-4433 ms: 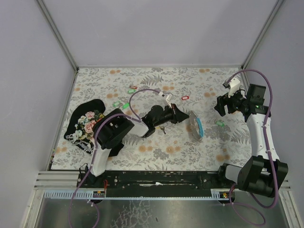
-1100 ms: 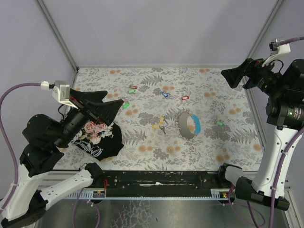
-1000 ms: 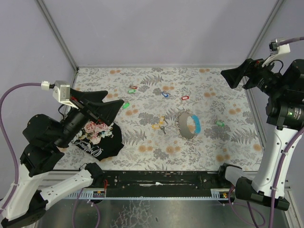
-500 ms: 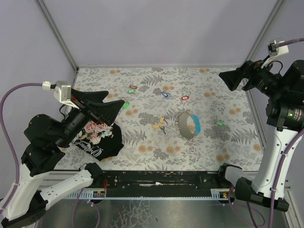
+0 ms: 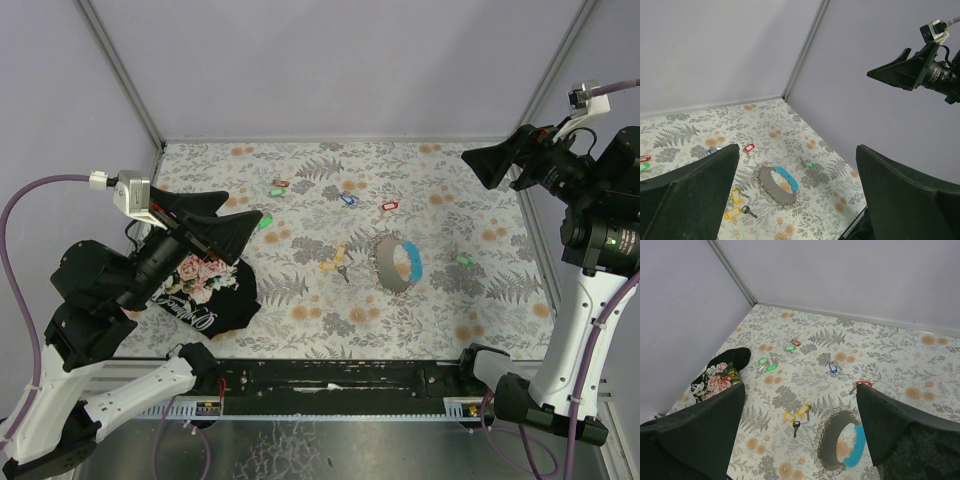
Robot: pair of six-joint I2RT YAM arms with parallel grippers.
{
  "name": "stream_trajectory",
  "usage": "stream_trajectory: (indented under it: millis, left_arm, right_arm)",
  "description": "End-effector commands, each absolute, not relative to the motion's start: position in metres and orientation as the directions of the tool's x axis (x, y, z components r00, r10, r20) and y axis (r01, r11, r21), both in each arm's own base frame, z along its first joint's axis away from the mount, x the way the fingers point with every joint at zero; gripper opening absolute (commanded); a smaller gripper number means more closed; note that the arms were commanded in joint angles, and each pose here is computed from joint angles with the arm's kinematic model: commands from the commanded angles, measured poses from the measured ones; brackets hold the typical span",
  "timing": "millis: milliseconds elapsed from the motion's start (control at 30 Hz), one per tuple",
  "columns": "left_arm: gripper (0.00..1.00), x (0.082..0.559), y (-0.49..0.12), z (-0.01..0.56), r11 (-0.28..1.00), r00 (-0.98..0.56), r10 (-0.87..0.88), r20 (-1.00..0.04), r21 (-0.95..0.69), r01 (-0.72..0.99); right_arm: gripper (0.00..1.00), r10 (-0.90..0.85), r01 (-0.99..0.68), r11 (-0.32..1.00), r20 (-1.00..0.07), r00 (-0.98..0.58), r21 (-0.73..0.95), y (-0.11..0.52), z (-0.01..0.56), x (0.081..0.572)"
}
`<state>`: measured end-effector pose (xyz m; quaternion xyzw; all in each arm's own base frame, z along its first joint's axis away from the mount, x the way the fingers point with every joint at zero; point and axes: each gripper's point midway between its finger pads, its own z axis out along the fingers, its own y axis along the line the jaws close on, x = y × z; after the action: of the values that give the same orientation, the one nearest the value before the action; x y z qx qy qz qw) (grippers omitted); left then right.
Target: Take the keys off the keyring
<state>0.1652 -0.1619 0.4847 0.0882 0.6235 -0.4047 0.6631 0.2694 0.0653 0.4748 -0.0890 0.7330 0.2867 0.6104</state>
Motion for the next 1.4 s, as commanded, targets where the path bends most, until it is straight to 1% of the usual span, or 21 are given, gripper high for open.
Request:
stream_trajectory:
  millis: [0, 1367]
  left_arm:
    - [1.0, 0.1622, -0.161, 0.498, 0.646, -0.066, -0.439, -0.896, -0.366, 0.67]
    - [1.0, 0.1638, -0.1628, 0.4942, 0.656, -0.07, -0.414, -0.908, -0.35, 0.669]
  right_arm:
    - [0.99, 0.229, -0.494, 0.822, -0.959, -0.169, 0.284, 0.0654, 0.4984, 0.2666]
    - [0.99, 0.184, -0.486, 0.843, -0.973, -0.14, 0.229, 0.0612, 0.4947, 0.2657]
